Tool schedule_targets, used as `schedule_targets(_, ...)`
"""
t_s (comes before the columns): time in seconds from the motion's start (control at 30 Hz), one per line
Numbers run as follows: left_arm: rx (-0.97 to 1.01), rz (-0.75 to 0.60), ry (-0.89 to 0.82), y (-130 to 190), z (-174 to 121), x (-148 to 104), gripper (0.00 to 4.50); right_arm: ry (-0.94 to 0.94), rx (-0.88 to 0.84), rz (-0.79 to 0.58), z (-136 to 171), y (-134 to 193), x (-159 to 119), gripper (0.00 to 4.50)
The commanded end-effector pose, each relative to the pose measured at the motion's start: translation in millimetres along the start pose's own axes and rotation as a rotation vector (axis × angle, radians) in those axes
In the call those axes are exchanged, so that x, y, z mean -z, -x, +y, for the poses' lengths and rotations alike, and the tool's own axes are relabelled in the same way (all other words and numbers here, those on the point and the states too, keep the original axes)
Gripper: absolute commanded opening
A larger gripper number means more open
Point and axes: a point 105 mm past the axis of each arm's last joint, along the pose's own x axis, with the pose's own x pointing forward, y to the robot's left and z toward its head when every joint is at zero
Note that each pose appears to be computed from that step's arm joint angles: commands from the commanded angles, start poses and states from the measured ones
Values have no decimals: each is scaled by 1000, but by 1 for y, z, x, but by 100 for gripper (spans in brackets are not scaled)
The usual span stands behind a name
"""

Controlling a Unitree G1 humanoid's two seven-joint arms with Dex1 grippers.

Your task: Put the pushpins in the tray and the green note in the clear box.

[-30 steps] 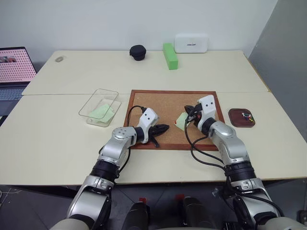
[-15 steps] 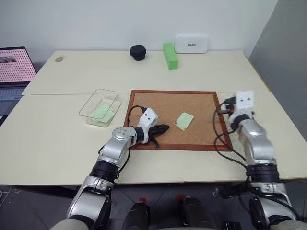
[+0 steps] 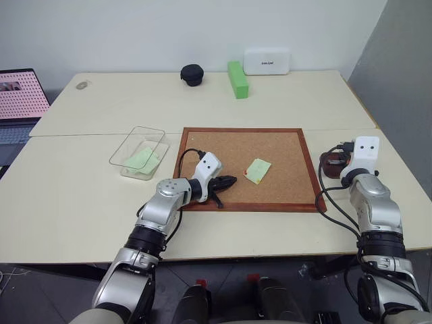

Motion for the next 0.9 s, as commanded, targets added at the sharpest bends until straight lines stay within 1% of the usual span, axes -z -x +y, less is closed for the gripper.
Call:
schedule_targets(0.03,2,102,47,2,-3,28,0,-54,-3,-36,-3,2,-12,26)
schedule_targets(0.13,1,100,47,1,-3,27,0,-52,-9,-33,-2,2,-12,63)
schedule_targets(0.17,0,100,47,1,-3,27,0,-52,-11,-32,-3,2,-12,99)
schedule_targets(0.2,0,99,46,1,-3,27,0,-52,-11,-31,-2,2,-12,105)
schedule_targets(0.27,-12,93,37,1,-1,25,0,-45,-11,-32,-3,2,-12,156)
schedule_targets(0.33,-22,86,36,0,1,24,0,-35,-11,-32,-3,2,-12,185)
schedule_targets(0.37,-22,84,36,0,1,23,0,-35,-11,-31,-3,2,-12,214)
schedule_targets(0.47,-17,83,35,0,1,22,0,-34,-14,-31,-3,2,-12,263)
schedule_targets(0.6,-14,84,36,0,0,23,0,-21,-19,-32,-2,2,-11,344)
schedule_targets(0.73,-10,85,37,0,0,23,0,-10,-18,-32,-3,3,-11,445)
schedule_targets(0.8,-10,86,38,0,0,23,0,11,-25,-47,-2,3,-14,445)
schedule_targets(0.9,-9,86,39,0,0,23,0,48,-86,-97,9,7,-24,445)
